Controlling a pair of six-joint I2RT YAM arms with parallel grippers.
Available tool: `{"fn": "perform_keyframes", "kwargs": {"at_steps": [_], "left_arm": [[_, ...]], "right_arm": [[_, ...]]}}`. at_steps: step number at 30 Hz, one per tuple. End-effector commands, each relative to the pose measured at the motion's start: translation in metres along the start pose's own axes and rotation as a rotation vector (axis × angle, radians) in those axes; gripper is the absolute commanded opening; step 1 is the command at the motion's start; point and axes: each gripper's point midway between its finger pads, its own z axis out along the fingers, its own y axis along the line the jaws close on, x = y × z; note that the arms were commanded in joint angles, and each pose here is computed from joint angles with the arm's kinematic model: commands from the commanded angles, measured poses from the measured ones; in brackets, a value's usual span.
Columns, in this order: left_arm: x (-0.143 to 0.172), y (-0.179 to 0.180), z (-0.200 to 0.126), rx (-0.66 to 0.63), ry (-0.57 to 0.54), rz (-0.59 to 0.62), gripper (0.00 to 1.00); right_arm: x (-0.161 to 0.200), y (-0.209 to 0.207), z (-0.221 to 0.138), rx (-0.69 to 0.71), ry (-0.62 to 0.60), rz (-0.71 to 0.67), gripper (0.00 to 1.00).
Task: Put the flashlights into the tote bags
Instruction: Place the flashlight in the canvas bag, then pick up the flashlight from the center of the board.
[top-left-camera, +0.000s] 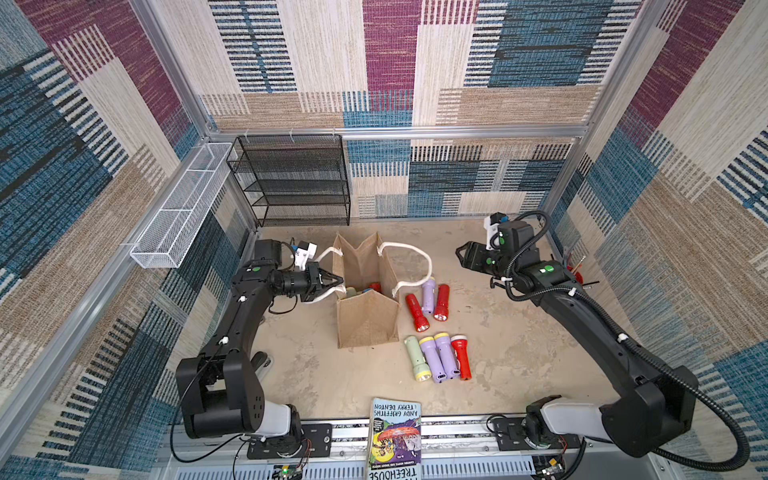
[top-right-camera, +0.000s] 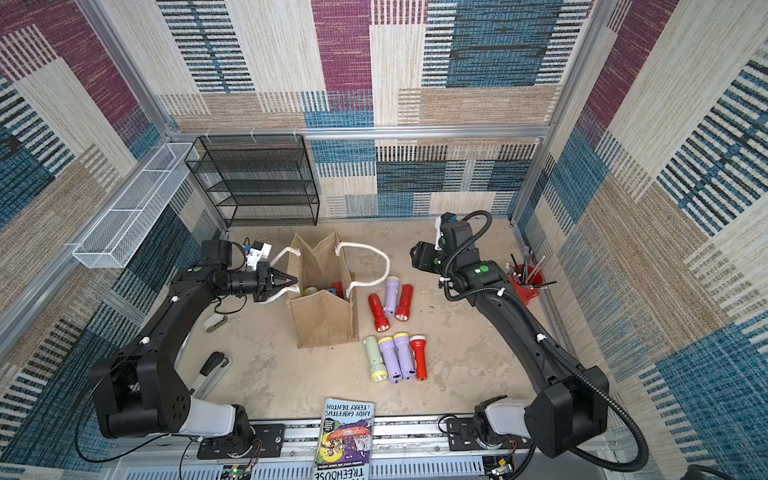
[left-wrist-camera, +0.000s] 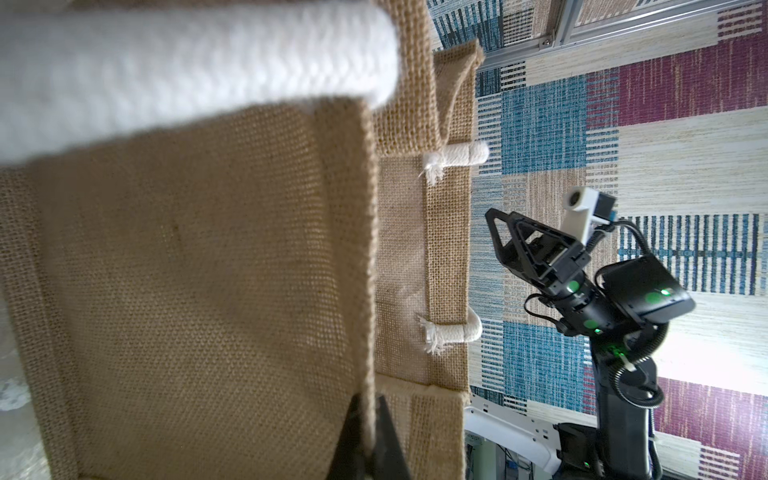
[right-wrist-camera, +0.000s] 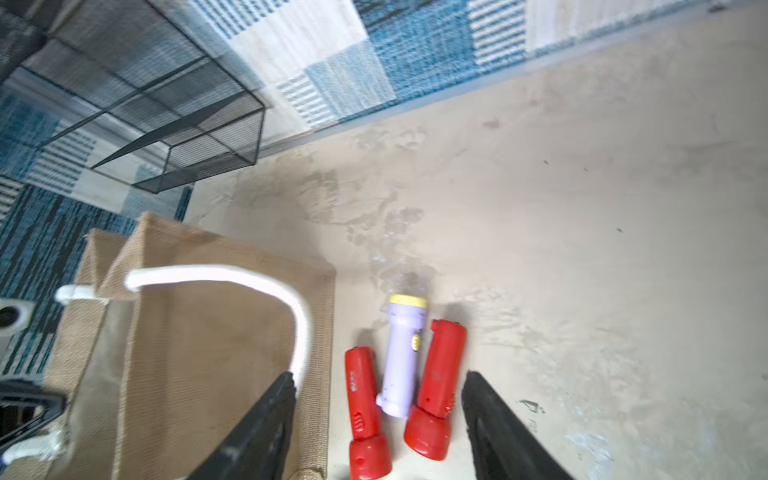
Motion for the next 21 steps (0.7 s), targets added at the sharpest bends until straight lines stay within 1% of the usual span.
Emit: {"fn": "perform_keyframes", "kwargs": {"at_steps": [1,6,10,16,21], "left_arm": [[-0.003,-0.003,-0.001,0.006,-0.005,0.016,0.0],[-0.001,-0.001,-0.001,-0.002,-0.002,0.017,0.0],[0.0,0.0,-0.001,-0.009,0.0,0.021,0.0],[0.001,0.001,-0.001,-0.013,0.005,0.019,0.0],[0.001,0.003,0.0,-0.015,0.009,0.016,0.0]], "right_arm": [[0.008,-0.02,0.017,-0.007,0.031,0.086,0.66],[0.045,-0.046,0.065,0.028,0.182,0.114,0.65],[0.069,-0.054,0.098,0.018,0.278,0.138,0.63],[0.085,-0.063,0.122,0.036,0.339,0.164,0.62],[0.1,-0.063,0.133,0.071,0.389,0.141,0.61]]}}
